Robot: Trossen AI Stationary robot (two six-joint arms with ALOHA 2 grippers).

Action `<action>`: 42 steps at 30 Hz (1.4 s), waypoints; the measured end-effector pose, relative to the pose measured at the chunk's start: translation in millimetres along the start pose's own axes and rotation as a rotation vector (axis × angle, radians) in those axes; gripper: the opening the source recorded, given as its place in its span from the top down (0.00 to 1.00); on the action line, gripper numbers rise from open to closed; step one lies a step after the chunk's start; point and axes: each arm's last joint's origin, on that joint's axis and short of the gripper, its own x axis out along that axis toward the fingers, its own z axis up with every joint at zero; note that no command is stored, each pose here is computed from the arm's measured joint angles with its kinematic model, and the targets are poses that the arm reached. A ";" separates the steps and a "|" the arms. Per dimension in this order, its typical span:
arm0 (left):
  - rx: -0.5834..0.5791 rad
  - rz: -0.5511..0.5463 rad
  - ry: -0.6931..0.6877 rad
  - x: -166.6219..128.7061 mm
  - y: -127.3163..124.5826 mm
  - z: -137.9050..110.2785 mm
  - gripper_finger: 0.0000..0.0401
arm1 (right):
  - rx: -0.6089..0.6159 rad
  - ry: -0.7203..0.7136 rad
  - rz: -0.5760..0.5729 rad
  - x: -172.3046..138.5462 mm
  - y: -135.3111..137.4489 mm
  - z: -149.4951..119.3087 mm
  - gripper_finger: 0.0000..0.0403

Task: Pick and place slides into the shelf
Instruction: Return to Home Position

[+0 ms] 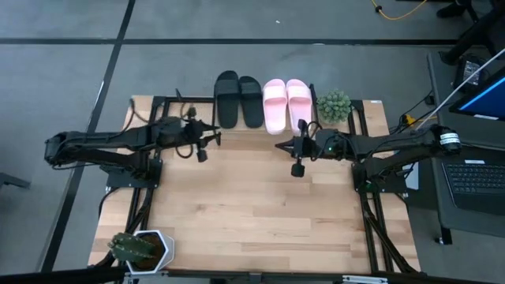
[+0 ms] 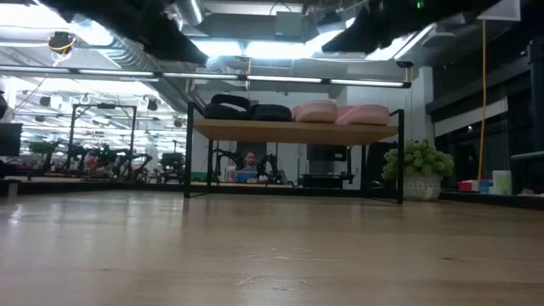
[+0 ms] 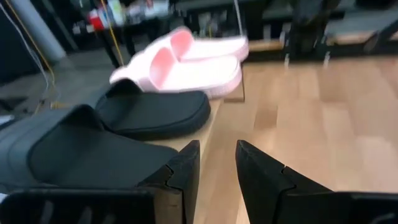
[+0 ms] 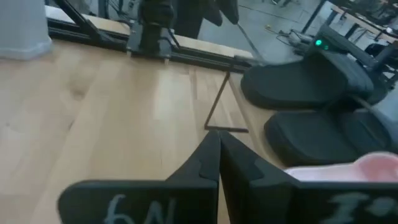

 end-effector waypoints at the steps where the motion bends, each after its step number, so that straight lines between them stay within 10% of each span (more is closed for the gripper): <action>1: -0.007 -0.005 -0.030 -4.8 0.6 -3.6 0.76 | -0.001 0.000 0.005 -2.9 -1.7 5.2 0.98; 11: -0.088 -0.010 -0.210 -41.8 0.6 -54.7 0.76 | 0.010 -0.159 0.051 -70.4 -27.2 19.5 0.99; 24: -0.120 -0.021 -0.341 -56.6 -5.7 -90.3 0.76 | 0.037 -0.351 0.138 -149.4 -21.5 -42.6 0.98; 42: -0.161 -0.121 -0.380 -48.0 -23.6 -115.9 0.76 | 0.092 -0.453 0.345 -152.7 -0.5 -104.8 0.95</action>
